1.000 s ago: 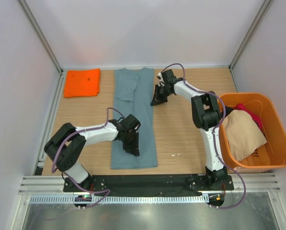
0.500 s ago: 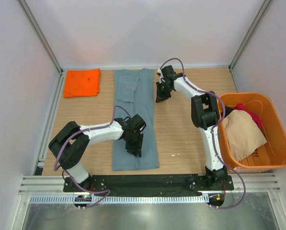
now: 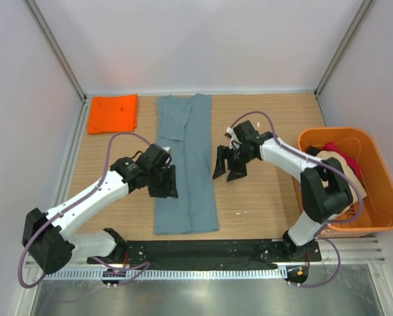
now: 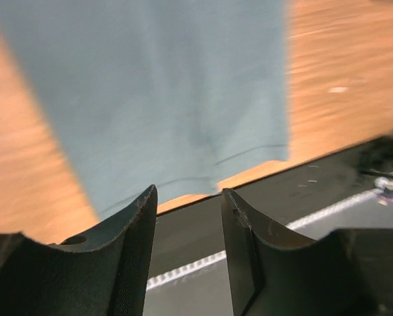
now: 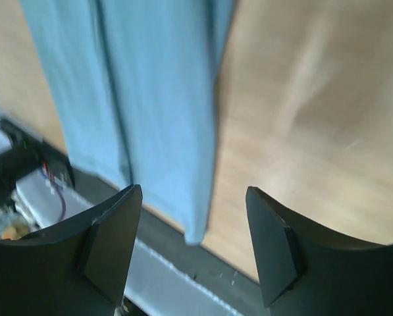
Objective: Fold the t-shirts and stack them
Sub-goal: Fold the tshirt
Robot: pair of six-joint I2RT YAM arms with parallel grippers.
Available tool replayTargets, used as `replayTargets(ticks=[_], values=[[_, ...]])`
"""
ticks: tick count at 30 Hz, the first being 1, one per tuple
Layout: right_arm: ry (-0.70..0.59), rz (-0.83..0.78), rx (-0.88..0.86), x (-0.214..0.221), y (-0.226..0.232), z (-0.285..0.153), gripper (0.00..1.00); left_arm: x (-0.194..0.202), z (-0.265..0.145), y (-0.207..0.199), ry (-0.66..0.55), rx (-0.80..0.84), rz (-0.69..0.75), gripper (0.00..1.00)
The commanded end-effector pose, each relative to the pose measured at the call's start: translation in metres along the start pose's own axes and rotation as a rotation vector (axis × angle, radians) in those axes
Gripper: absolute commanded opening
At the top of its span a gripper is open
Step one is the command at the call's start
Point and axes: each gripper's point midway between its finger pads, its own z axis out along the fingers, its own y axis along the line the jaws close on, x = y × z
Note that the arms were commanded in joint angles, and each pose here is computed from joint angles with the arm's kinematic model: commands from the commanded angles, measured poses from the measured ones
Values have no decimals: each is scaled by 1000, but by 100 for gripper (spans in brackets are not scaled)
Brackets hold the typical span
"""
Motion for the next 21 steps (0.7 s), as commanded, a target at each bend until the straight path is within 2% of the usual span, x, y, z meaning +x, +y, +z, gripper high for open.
replayTargets(ticks=[1,4,5,10,13,16,21], values=[[15,7,-118,42,38,-5,70,50,0,71,130,-207,-153,45],[32,78,-169,80,41,-6,68,80,7,95,170,-230,-293,44],[48,109,-156,100,30,-3,66,89,9,102,189,-255,-320,44],[78,241,-234,146,26,11,65,96,6,124,214,-403,-404,50],[38,254,-233,150,25,13,63,95,12,132,204,-443,-438,50],[33,294,-250,155,20,18,59,99,20,126,209,-394,-499,49],[69,308,-238,173,14,31,53,102,22,126,170,-368,-556,47]])
